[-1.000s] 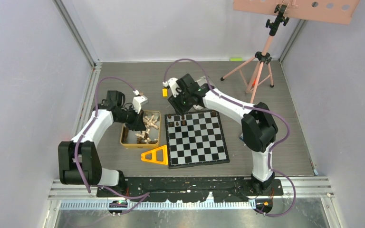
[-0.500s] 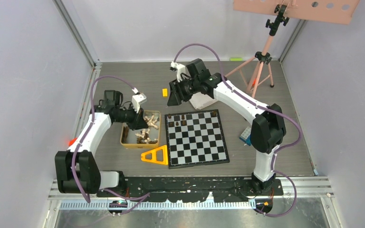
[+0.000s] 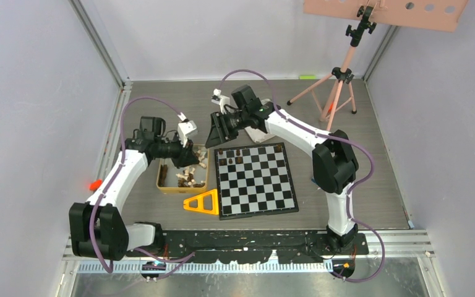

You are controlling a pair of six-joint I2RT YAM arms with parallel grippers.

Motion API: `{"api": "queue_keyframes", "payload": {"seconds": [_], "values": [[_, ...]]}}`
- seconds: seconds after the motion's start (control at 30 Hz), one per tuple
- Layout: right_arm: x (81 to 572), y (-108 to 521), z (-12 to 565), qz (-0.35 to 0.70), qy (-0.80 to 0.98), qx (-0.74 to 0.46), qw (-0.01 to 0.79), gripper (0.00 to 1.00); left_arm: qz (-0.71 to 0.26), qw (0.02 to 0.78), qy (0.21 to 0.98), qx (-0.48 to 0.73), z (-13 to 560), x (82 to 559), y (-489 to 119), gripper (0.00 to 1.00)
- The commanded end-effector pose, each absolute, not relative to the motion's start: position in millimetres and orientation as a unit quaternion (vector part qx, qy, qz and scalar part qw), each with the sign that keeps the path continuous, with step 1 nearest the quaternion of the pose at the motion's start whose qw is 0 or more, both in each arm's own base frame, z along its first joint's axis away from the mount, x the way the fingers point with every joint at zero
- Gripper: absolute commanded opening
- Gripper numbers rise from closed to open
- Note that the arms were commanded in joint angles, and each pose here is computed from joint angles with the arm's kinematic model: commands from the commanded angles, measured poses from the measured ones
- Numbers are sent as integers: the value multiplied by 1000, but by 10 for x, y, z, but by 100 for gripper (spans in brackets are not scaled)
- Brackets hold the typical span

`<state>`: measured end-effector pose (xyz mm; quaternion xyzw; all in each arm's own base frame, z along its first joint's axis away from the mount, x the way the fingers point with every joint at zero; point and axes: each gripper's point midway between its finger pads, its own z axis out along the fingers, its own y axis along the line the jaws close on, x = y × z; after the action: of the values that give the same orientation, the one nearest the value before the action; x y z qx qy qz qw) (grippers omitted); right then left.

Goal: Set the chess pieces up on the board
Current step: Place the chess piece on the chessboard.

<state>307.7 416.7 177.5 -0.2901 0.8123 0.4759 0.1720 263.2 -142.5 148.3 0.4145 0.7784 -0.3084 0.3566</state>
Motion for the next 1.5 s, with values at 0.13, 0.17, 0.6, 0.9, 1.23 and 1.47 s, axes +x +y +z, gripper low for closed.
{"api": "queue_keyframes", "payload": {"seconds": [0.13, 0.17, 0.6, 0.9, 1.23, 1.47], "values": [[2874, 4464, 1926, 542, 777, -290, 137, 54, -302, 383, 759, 431, 1550, 2662, -1504, 18], [2869, 4484, 1921, 548, 775, -286, 133, 54, -301, 384, 759, 431, 1549, 2659, -1506, 18], [2737, 4627, 1756, 566, 773, -271, 90, 43, -277, 394, 762, 432, 1522, 2708, -1483, 19], [2674, 4705, 1758, 602, 757, -249, 52, 29, -245, 398, 779, 417, 1463, 2816, -1392, 20], [2742, 4712, 1694, 595, 766, -238, 55, 6, -245, 400, 780, 415, 1470, 2800, -1392, 25], [2886, 4593, 1692, 580, 777, -231, 78, 1, -239, 389, 784, 421, 1459, 2760, -1362, 38]]}}
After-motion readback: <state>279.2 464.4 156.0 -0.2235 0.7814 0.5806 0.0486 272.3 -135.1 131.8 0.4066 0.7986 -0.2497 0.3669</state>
